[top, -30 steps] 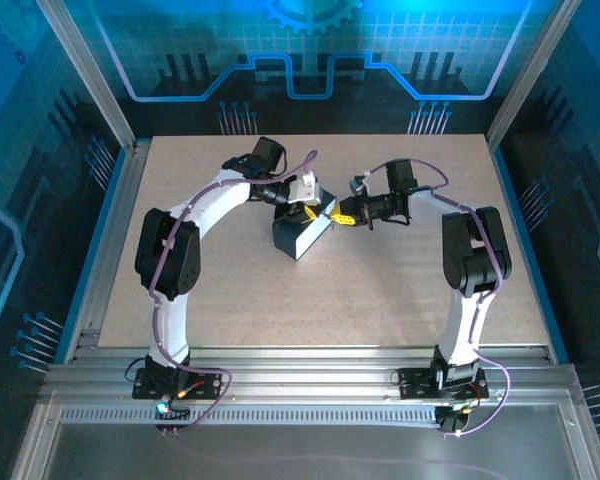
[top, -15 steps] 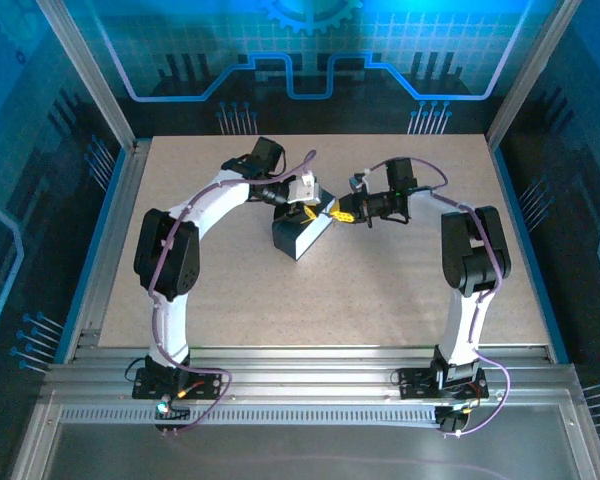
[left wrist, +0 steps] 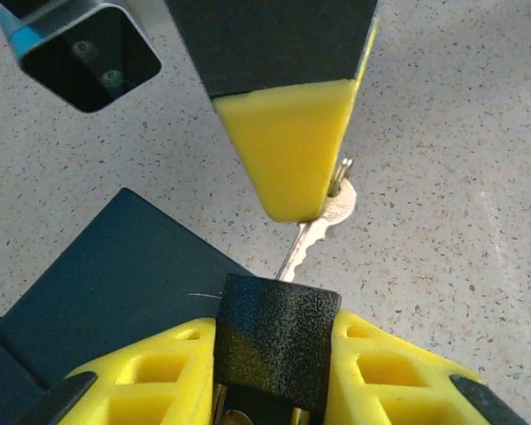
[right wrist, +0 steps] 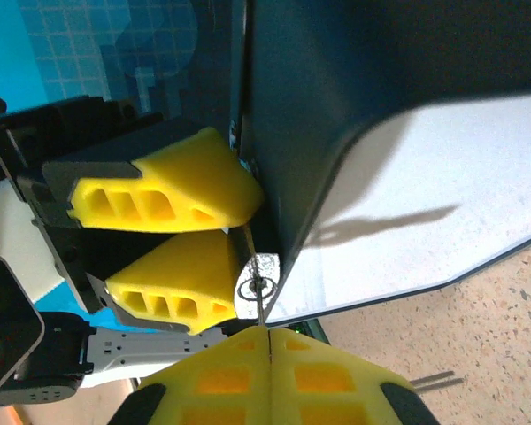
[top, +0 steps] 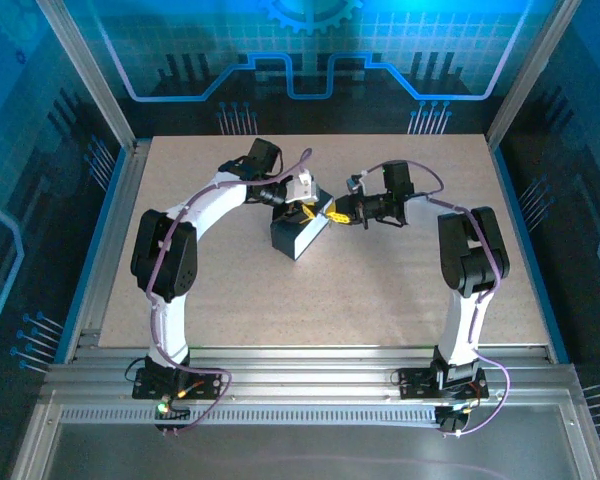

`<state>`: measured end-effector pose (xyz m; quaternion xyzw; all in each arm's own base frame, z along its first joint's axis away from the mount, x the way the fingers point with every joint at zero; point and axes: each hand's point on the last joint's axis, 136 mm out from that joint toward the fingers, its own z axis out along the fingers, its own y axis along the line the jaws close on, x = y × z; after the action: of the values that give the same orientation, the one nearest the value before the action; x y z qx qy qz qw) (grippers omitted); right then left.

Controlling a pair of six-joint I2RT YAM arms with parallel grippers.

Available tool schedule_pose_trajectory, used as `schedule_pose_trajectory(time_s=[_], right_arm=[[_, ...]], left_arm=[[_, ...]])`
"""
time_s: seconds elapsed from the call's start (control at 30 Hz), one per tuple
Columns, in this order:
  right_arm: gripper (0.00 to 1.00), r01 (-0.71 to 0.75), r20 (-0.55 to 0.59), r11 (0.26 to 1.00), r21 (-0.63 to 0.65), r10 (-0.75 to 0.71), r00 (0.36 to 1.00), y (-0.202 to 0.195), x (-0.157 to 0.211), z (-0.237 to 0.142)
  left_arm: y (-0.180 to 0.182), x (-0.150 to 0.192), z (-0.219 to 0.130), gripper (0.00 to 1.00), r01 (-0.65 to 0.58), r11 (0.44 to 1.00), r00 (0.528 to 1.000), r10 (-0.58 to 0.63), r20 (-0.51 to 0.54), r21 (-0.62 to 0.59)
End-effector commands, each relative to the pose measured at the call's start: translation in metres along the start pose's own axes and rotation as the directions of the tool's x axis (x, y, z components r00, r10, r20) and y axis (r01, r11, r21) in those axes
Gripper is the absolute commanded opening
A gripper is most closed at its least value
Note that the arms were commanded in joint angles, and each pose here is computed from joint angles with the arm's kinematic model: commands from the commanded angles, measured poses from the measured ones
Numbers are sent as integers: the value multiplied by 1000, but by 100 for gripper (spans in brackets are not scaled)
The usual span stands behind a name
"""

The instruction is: Unlock the padlock with the key

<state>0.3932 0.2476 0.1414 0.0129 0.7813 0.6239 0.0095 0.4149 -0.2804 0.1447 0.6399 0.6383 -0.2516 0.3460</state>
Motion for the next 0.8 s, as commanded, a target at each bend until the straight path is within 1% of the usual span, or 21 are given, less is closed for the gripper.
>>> schedule_pose_trajectory(time_s=[0.0,0.1,0.33,0.47,0.6,0.77], right_arm=[[0,46,-1,999,-10,-46,999,6,7,16],[0,46,10,999,-20,-46,999,2,2,18],[0,72,22,997,-41,-71,997,9,-6,18],[0,80,8,996,-38,-79,997,11,-5,25],[0,63,8,998,-28,-63,998,4,-2,33],[0,43,67,998,-39,-41,997,6,-5,32]], left_arm=[[-31,13,18,19,103,988,994,-105,13,118],[-33,12,18,18,99,987,994,-103,25,125],[-38,14,16,18,84,986,996,-87,9,142],[-34,10,17,18,97,986,994,-102,30,139],[-30,8,20,18,116,985,991,-124,50,127],[-30,9,23,18,133,983,988,-141,59,126]])
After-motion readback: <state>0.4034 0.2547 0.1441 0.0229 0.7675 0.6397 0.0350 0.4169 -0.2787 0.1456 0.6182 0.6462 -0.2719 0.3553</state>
